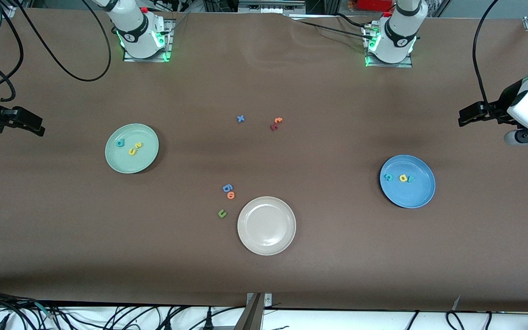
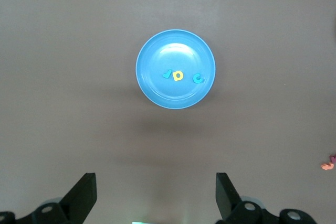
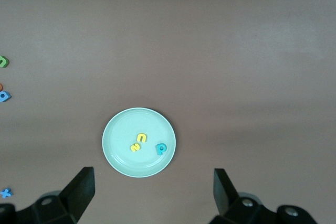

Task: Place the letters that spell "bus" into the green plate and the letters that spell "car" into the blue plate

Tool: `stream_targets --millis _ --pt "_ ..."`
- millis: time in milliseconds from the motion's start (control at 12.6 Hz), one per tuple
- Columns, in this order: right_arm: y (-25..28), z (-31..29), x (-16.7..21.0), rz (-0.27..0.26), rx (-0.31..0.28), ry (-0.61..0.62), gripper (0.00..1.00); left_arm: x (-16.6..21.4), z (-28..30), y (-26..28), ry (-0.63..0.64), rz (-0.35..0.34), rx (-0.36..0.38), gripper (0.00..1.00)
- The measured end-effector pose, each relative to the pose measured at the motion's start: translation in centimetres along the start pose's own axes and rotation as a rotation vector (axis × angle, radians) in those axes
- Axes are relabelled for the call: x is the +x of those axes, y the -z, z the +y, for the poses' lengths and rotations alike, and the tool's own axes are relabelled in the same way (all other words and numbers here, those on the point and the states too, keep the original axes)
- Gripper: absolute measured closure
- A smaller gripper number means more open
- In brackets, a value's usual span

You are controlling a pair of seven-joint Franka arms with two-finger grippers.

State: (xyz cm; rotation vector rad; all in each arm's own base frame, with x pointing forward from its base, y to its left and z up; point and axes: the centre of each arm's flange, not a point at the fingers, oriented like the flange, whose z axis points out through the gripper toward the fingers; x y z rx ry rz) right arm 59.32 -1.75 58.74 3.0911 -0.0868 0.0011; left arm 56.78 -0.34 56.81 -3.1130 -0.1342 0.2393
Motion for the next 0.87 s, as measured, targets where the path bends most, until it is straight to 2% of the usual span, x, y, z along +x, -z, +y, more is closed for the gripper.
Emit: stream_targets --millis 870 --pt "0.0 0.0 0.0 0.0 0.0 0.0 0.0 0.0 0.44 -0.07 -0.008 -0.001 0.0 0.0"
